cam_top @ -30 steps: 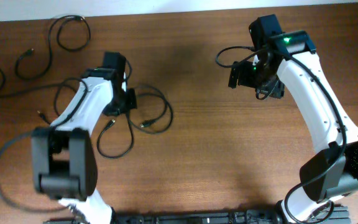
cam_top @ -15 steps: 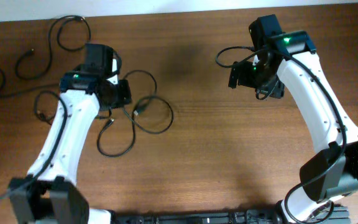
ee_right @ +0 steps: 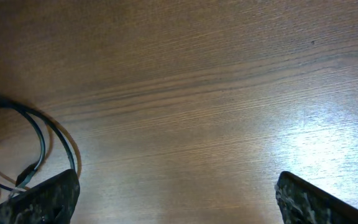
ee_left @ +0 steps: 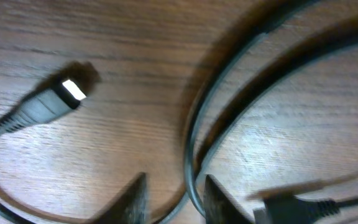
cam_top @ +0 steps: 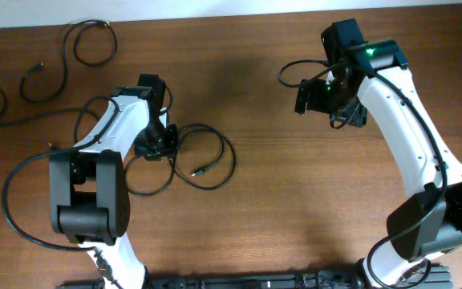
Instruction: Untangle cables
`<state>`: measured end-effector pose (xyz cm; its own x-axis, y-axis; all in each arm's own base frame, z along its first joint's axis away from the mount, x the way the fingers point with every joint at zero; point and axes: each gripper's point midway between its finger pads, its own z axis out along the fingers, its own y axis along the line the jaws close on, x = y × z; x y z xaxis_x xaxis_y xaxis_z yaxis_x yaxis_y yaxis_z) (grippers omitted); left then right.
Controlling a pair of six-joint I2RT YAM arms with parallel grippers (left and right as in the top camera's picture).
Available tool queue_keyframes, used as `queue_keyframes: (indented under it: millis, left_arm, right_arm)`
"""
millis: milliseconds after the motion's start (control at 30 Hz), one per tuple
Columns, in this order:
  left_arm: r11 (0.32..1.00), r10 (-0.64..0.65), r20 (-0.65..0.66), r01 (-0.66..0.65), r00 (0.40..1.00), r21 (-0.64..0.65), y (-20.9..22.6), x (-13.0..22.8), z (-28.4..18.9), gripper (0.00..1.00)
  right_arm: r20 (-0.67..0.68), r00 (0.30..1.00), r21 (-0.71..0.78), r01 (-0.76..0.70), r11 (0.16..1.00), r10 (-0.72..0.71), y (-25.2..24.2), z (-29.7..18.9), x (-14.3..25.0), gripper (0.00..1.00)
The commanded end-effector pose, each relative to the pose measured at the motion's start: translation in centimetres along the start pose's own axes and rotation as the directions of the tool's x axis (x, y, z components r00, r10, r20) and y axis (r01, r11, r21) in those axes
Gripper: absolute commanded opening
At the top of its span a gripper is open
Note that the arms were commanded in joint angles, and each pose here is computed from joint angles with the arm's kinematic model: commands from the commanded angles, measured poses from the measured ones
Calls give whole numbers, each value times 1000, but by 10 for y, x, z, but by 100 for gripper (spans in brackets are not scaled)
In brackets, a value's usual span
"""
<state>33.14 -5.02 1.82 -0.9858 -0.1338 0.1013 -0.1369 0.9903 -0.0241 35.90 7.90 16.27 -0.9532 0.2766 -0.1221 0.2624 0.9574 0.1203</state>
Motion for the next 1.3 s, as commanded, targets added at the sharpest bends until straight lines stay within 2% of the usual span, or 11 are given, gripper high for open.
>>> queue_keyframes:
  millis: [0,33,67,167,533,600,733,867,967,1100,1267]
  left_arm:
    - [999,6,15,-5,1000,-36,6,-5,2,52]
    - [999,6,16,-5,1000,-36,6,-5,2,64]
    - [999,6,22,-5,1000,-34,5,-6,4,67]
    - [1000,8,-13,-8,1000,-16,5,7,19,54]
    - [989,145,-28,-146,989,-32,-10,23,38,49]
    - [989,145,-34,-146,989,-34,-8,27,45,38]
    - [988,146,-12,-146,989,-48,-3,29,58,0]
    - [992,122,-15,-122,992,-20,-9,29,56,0]
    - [997,76,13,-76,997,-15,-13,14,31,0]
    - [998,39,206,-48,978,39,-17,-12,-39,0]
    - [990,-35,570,-51,821,135,-4,-13,-168,0]
  right_arm:
    - [5,1000,8,-6,1000,6,-2,0,-2,98]
    - [5,1000,8,-6,1000,6,-2,0,-2,98]
    - [5,1000,8,-6,1000,6,-2,0,-2,98]
    - [5,1000,8,-6,1000,6,-2,0,-2,98]
    - [5,1000,8,-6,1000,6,-2,0,-2,98]
    - [5,1000,8,-6,1000,6,-2,0,-2,99]
    - [5,1000,8,-6,1000,6,-2,0,-2,98]
    - [5,1000,8,-6,1000,6,-2,0,-2,98]
    - [5,1000,8,-6,1000,6,-2,0,-2,98]
    - [5,1000,8,-6,1000,6,-2,0,-2,98]
    - [5,1000,8,-6,1000,6,-2,0,-2,98]
